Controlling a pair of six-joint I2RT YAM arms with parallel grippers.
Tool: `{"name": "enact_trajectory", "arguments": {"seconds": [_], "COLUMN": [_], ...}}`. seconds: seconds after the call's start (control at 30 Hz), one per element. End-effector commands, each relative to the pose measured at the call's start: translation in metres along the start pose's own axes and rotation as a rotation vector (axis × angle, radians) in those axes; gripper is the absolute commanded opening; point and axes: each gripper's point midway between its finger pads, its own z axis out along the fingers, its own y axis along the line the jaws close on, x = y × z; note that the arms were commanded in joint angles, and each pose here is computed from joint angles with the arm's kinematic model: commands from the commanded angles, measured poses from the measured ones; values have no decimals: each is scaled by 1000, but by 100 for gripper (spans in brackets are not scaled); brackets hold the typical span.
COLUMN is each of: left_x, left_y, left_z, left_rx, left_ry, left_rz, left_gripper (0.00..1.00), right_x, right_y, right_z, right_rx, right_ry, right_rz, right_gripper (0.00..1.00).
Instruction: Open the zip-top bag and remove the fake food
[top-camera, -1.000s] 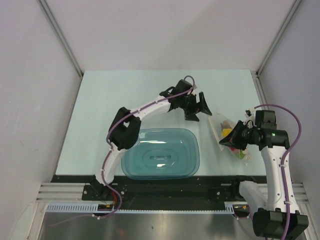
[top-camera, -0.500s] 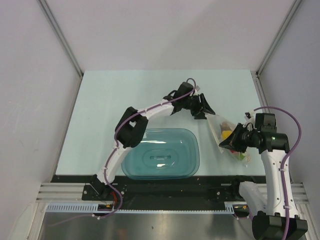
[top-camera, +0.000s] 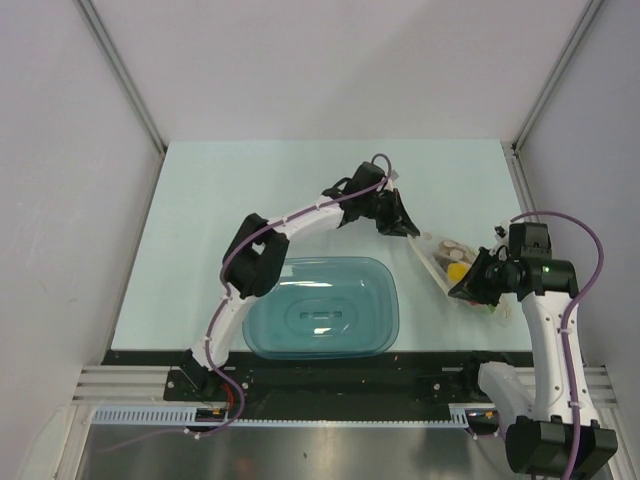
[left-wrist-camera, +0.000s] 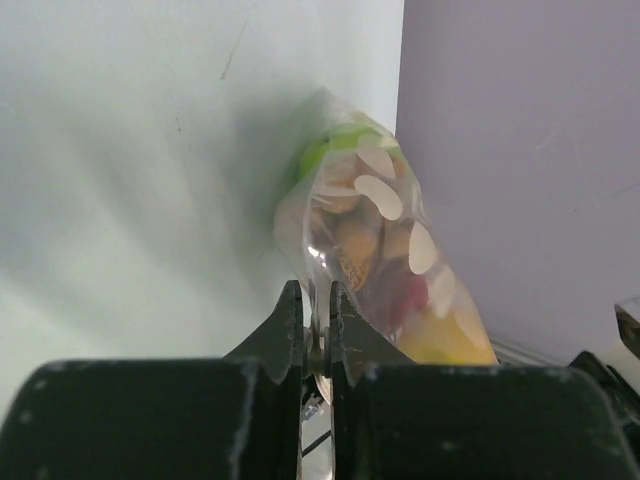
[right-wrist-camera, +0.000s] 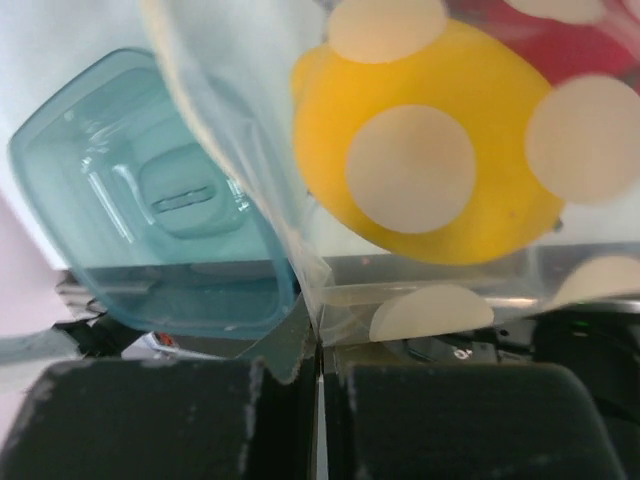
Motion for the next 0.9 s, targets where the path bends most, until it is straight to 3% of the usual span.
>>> {"name": "enact_trajectory", "arguments": {"seconds": [0.0, 0.17, 0.27, 0.37, 0.4, 0.47, 0.5, 0.57, 0.6, 0.7, 0.73, 0.87], "left_x": [-3, 5, 21, 43, 48, 65, 69, 81, 82, 86, 89, 93], "left_y": [-72, -88, -101, -109, -109, -108, -111, -108, -107, -109, -109, -114], "left_z": [-59, -85, -91, -82, -80, -68, -65, -55, -53, -53, -53, -58], "left_rx": [59, 51, 68, 101, 93, 88, 108, 104, 99, 83, 81, 80], "left_ry": [-95, -162, -166, -160, -160, -136, -134, -105, -103, -113, -113, -129], "left_rz": [170, 189, 166, 146, 139, 96, 85, 41, 32, 11, 6, -9], "left_gripper": [0, 0, 0, 0, 0, 0, 0, 0, 0, 0, 0, 0], "right_x": [-33, -71, -85, -85, -82, -68, -61, -45, -40, -22, -14, 8], "right_y": [-13, -28, -19, -7, -5, -4, -1, -2, 1, 5, 8, 19], "right_z": [-10, -14, -12, -7, -8, -9, -13, -16, -25, -33, -39, -41], "right_rx": [149, 335, 324, 261, 247, 222, 200, 173, 150, 111, 85, -8], "right_ry": [-95, -114, -112, -85, -78, -33, -44, -25, -62, -69, -90, -72], "right_rz": [-58, -78, -61, -5, 20, 87, 134, 208, 257, 397, 426, 541], "right_gripper": [0, 0, 3, 22, 37, 51, 65, 76, 87, 93, 99, 100]}}
